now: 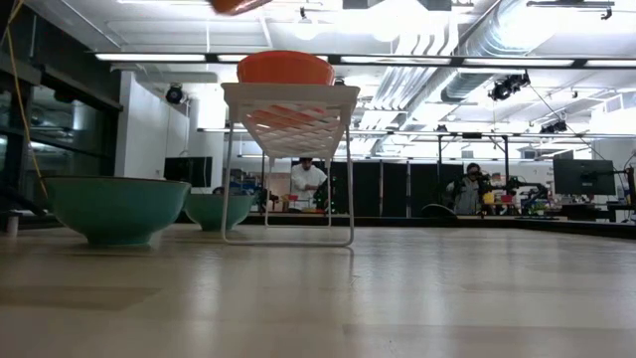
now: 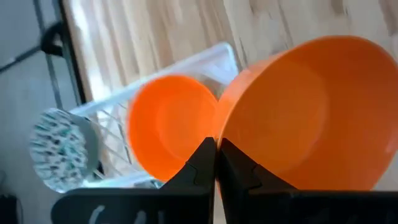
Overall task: Pick & Place Mini bowls
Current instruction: Stack the orange bowl on the orange bowls on the shelf
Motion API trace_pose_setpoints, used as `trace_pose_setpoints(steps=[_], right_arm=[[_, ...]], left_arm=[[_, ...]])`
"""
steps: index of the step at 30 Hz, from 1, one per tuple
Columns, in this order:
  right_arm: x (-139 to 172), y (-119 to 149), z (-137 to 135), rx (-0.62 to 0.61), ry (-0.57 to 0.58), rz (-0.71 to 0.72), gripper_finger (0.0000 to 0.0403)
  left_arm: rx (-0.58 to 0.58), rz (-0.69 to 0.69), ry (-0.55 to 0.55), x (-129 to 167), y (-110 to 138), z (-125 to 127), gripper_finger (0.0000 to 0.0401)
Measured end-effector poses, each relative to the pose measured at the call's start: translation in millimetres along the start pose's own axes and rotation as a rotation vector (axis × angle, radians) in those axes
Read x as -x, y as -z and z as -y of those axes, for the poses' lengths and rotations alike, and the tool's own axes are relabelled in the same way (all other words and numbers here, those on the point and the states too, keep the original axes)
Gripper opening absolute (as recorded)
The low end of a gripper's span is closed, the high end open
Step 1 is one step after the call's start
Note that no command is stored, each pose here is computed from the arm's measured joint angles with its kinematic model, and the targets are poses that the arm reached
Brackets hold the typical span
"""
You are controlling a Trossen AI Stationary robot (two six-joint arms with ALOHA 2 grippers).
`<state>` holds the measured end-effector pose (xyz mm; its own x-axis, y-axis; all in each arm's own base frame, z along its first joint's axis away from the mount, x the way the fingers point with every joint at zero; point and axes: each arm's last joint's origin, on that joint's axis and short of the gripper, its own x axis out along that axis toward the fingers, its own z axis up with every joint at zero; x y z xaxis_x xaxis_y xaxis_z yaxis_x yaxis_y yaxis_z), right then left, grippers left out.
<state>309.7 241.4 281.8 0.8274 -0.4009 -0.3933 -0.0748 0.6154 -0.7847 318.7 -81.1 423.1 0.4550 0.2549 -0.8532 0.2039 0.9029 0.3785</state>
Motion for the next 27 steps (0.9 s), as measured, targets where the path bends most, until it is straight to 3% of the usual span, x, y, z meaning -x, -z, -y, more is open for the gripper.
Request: trace_pose_setpoints(steps=[11,19,27], right_arm=[[-4.5,41.9,6.6,-0.175,-0.040,-0.269,0.0141],[21.0,84.3,27.9,-0.370,0.008,-0.231,0.0102],[46.0,148.9,49.6,-0.605,-0.001,-0.085,0.0009]], left_arm=[[0.005,-0.006,0.008,-8.0,11.2,-59.3,0.0000],[0.024,-0.022,0.051,-19.1,25.0,-95.8,0.0000],[0.054,-0.001,0.128,-24.6,34.9,-116.3,0.0000]])
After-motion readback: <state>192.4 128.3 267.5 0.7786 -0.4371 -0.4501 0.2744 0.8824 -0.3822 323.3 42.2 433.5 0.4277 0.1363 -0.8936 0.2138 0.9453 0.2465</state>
